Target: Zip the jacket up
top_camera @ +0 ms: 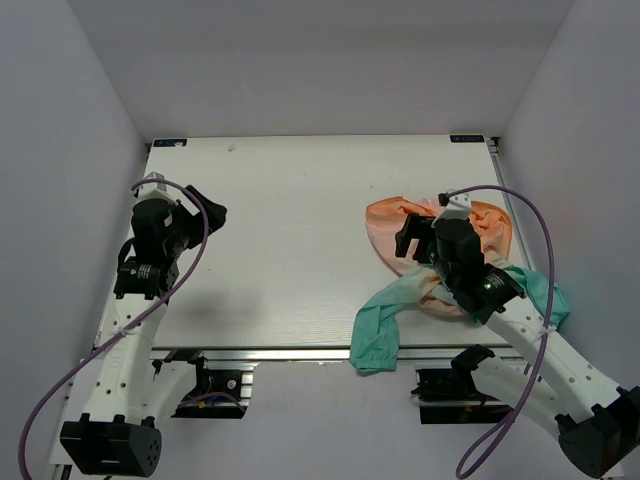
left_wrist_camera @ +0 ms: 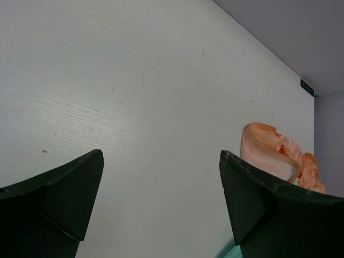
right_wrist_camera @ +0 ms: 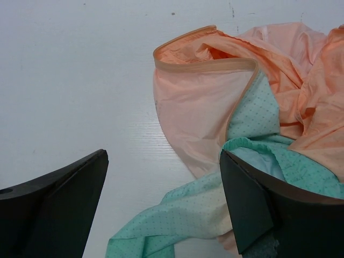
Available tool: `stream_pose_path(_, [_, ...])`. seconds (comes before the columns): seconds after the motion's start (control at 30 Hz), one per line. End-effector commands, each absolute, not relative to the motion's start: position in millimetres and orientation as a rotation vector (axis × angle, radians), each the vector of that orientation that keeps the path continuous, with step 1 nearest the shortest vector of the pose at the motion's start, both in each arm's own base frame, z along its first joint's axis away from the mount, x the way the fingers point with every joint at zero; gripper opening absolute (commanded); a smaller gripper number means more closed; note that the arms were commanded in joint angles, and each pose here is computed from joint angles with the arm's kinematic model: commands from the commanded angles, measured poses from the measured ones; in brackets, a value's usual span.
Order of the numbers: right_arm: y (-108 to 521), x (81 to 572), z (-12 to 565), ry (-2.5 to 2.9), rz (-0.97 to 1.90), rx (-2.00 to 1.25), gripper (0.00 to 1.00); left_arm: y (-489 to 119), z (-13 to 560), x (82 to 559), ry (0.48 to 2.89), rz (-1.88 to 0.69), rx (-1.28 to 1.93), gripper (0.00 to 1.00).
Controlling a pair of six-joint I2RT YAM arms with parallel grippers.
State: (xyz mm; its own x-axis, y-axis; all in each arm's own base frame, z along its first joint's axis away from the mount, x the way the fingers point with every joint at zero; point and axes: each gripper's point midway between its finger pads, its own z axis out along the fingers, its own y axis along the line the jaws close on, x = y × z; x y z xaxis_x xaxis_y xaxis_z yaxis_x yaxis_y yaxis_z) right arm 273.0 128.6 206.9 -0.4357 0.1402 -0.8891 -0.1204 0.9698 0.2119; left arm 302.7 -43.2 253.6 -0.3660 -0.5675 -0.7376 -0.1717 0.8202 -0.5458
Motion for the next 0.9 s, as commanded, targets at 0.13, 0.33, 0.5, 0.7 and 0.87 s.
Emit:
stream_pose_path(0.13, [88, 272, 200, 1.994, 0.134, 0.258, 0.89, -41, 262, 303, 1.92, -0.463, -0.582, 0.98])
stream_pose_path(0.33, [22, 277, 155, 2.198, -0.022, 0.573, 0.89, -44, 254, 301, 1.953, -0.474, -0.582, 0.98])
stream_pose_path(0.5, [-8, 285, 107, 2.302, -0.048, 0.726, 0.89, -47, 239, 300, 1.982, -0.485, -0.589, 0.98])
stream_pose_path(0.7, [-16, 284, 54, 2.443, -0.146, 0.813, 0.89, -47, 236, 301, 1.998, -0.487, -0.597, 0.98])
stream_pose_path(0.87, [-25, 271, 13, 2.548, -0.26, 0.839, 0.71, -42, 235, 298, 2.004, -0.455, -0.618, 0.98])
